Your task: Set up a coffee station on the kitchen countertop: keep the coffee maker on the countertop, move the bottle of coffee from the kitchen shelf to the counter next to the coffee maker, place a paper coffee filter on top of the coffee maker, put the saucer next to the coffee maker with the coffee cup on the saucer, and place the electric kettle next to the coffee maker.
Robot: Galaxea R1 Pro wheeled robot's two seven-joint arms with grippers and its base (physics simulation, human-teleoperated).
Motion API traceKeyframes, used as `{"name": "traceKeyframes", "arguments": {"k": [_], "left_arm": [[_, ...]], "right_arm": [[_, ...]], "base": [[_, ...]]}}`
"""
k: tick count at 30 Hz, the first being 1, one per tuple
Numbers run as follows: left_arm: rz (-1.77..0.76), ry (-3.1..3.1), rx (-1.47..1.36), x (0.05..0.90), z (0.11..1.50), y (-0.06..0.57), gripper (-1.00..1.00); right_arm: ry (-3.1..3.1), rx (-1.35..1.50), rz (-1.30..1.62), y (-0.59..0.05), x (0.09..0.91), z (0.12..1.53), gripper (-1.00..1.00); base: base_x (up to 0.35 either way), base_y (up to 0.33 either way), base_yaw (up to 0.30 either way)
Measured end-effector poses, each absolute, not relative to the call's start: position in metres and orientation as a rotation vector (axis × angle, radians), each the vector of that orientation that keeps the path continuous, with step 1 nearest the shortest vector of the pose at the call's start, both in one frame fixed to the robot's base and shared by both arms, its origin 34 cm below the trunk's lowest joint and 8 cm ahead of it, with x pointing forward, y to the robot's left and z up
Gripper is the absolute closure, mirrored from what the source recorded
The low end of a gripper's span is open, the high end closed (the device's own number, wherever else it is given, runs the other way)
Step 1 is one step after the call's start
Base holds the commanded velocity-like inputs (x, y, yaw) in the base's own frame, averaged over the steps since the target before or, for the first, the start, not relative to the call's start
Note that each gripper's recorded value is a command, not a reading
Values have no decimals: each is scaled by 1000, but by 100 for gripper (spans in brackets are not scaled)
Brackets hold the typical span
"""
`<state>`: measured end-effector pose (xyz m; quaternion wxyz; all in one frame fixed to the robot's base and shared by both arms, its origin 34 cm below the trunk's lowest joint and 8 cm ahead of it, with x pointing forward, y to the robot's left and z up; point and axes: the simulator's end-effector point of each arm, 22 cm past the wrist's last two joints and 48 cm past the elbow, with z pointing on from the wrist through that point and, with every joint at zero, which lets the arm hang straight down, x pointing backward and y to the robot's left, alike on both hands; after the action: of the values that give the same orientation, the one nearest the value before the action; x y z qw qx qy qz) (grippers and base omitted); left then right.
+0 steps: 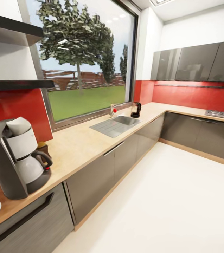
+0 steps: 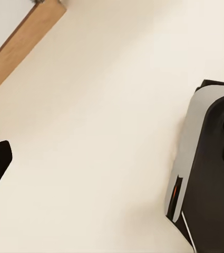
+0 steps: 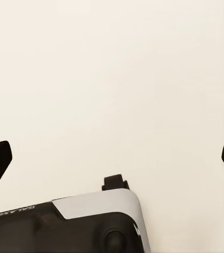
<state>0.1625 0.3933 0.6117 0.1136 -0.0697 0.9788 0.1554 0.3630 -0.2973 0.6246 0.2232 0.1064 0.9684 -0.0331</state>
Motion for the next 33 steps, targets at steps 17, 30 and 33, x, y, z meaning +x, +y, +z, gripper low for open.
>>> {"name": "traceKeyframes", "arguments": {"k": [17,30,33], "left_arm": [[456,2888,-204,156,611,392,-100],[460,2896,-202,153,611,393,-100],[461,2896,-201,153,611,393,-100]], "right_arm": [[2691,295,-96,-298,357,620,-100],[2699,296,-99,-296,354,619,-100],[2699,296,-100,-296,354,619,-100]], "base": [[241,-172,-236],[241,-173,-145],[241,-173,-9]]}}
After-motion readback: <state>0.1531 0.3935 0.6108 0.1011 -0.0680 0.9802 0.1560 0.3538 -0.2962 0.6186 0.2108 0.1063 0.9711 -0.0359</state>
